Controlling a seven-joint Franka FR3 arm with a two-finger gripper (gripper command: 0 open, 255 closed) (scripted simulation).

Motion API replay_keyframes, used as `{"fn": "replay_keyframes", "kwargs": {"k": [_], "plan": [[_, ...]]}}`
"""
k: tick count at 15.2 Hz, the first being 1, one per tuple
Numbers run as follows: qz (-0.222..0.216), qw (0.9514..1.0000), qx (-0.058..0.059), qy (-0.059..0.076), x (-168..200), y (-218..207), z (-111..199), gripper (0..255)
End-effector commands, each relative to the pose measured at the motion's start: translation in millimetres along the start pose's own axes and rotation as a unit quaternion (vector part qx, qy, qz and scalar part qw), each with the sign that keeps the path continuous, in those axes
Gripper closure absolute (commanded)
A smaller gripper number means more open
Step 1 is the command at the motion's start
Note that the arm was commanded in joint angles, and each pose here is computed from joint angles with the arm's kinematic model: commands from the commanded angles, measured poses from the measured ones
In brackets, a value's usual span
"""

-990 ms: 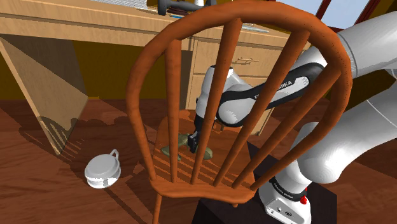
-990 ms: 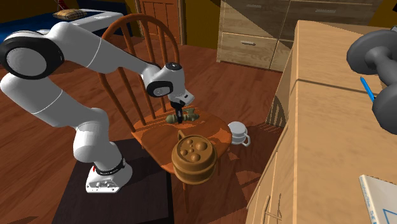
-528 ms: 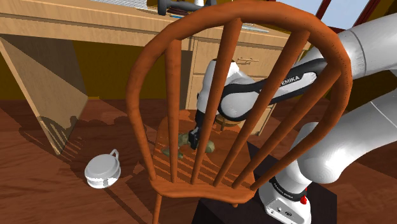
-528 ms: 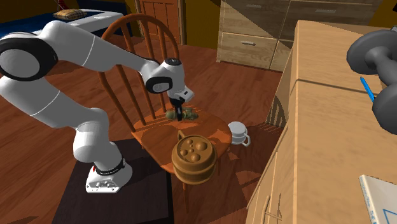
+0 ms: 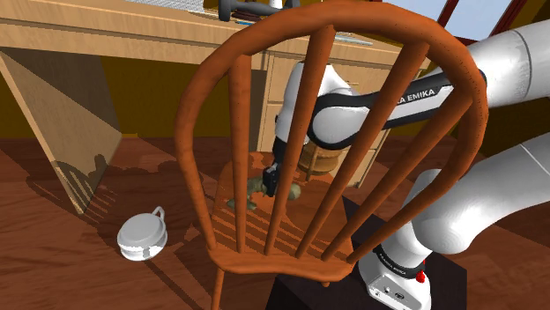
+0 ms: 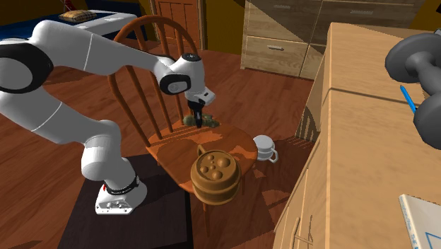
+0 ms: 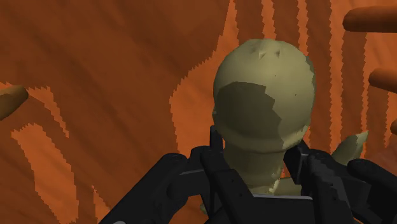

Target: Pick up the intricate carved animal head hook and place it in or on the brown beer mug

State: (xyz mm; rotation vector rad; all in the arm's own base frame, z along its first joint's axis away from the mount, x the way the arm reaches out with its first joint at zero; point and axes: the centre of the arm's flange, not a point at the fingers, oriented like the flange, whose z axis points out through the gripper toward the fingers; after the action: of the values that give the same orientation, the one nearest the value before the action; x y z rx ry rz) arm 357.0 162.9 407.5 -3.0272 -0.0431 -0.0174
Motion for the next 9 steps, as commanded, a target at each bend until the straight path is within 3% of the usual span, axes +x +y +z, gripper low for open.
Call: {"fn": "replay_keyframes", "kwargs": {"k": [1, 9], "plan": [[0.000, 1.0000, 0.000, 0.000, 0, -1, -11, 255], [0.000, 1.0000, 0.000, 0.000, 0, -6, -53, 255]]}}
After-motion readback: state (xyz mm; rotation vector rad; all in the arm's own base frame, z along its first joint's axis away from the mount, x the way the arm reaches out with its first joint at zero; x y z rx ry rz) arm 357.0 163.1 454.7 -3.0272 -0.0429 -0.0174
